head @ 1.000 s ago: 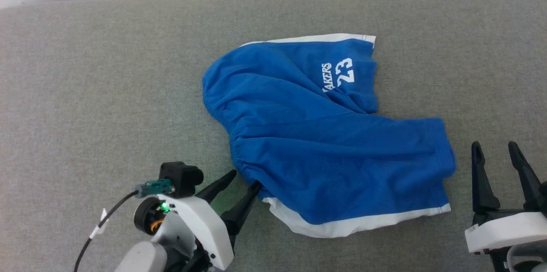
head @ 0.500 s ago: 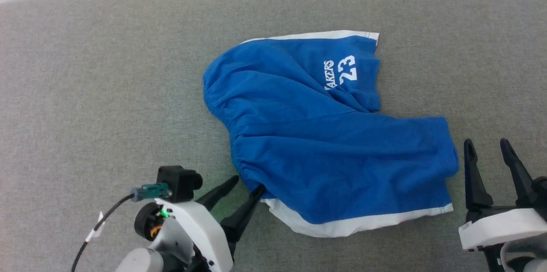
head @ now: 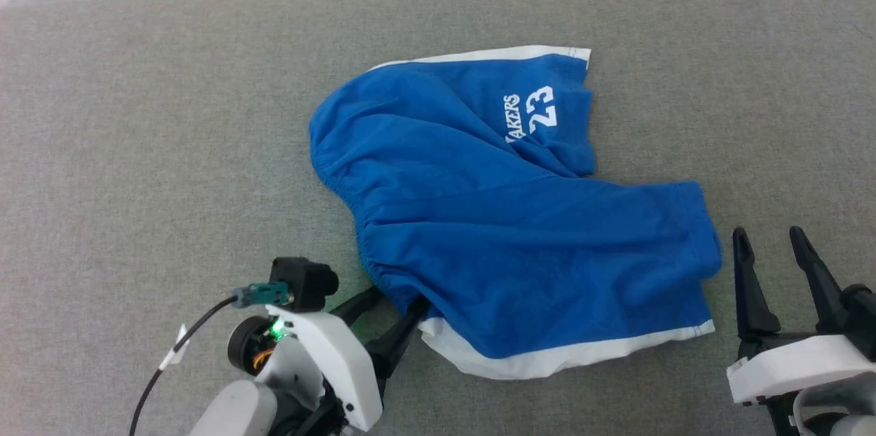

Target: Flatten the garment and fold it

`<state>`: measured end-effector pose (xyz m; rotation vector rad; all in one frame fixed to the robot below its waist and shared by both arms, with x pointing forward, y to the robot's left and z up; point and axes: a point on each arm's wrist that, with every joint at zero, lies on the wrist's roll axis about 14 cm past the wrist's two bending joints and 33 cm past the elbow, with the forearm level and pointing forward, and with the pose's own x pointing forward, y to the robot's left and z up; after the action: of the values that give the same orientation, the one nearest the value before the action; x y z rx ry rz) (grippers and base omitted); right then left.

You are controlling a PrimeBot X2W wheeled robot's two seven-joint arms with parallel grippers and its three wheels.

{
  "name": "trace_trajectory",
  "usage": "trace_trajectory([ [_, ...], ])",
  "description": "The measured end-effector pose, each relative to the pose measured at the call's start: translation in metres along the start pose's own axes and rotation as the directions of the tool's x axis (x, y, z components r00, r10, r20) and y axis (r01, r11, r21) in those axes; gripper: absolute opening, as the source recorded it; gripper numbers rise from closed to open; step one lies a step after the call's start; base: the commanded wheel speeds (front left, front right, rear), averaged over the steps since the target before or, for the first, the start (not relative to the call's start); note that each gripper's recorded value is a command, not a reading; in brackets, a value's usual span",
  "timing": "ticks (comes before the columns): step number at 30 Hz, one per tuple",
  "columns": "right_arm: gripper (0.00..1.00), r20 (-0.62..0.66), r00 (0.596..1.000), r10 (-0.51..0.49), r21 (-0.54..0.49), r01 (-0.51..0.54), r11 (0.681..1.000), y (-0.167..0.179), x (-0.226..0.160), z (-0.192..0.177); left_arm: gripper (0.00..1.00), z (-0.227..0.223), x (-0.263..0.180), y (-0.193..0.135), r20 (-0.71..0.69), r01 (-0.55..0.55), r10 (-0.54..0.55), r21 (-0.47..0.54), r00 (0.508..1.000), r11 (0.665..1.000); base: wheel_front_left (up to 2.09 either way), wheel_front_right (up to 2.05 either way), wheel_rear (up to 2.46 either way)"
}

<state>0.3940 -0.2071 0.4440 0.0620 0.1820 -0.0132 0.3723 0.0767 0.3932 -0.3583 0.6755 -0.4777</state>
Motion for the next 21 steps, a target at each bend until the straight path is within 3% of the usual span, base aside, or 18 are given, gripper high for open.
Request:
trace_trajectory([
  [3,1.00,-0.007,1.000,-0.001,0.005,0.001,1.000,0.000,-0.001,-0.002,1.00,0.000,0.005,-0.002,-0.006,0.006,-0.006,0.029,1.000,1.000,0.00,0.00,0.00],
  [4,1.00,-0.008,1.000,-0.001,0.006,0.001,1.000,0.000,-0.001,-0.003,0.39,0.000,0.006,-0.002,-0.010,0.007,-0.007,0.039,1.000,0.999,0.00,0.00,0.00],
  [5,1.00,-0.009,1.000,-0.001,0.006,0.001,1.000,0.000,-0.001,-0.003,0.00,-0.001,0.007,-0.002,-0.013,0.008,-0.008,0.048,1.000,0.999,0.00,0.00,0.00],
  [14,1.00,-0.006,1.000,-0.002,0.006,0.002,1.000,-0.001,-0.001,-0.002,0.00,0.005,0.005,0.002,0.032,-0.009,0.008,0.043,0.999,0.999,0.00,0.00,0.00],
  [21,1.00,-0.005,1.000,0.017,0.005,-0.017,1.000,0.006,0.004,0.000,0.00,0.019,-0.021,0.034,0.119,-0.146,0.144,0.007,0.982,0.989,0.00,0.00,0.00],
])
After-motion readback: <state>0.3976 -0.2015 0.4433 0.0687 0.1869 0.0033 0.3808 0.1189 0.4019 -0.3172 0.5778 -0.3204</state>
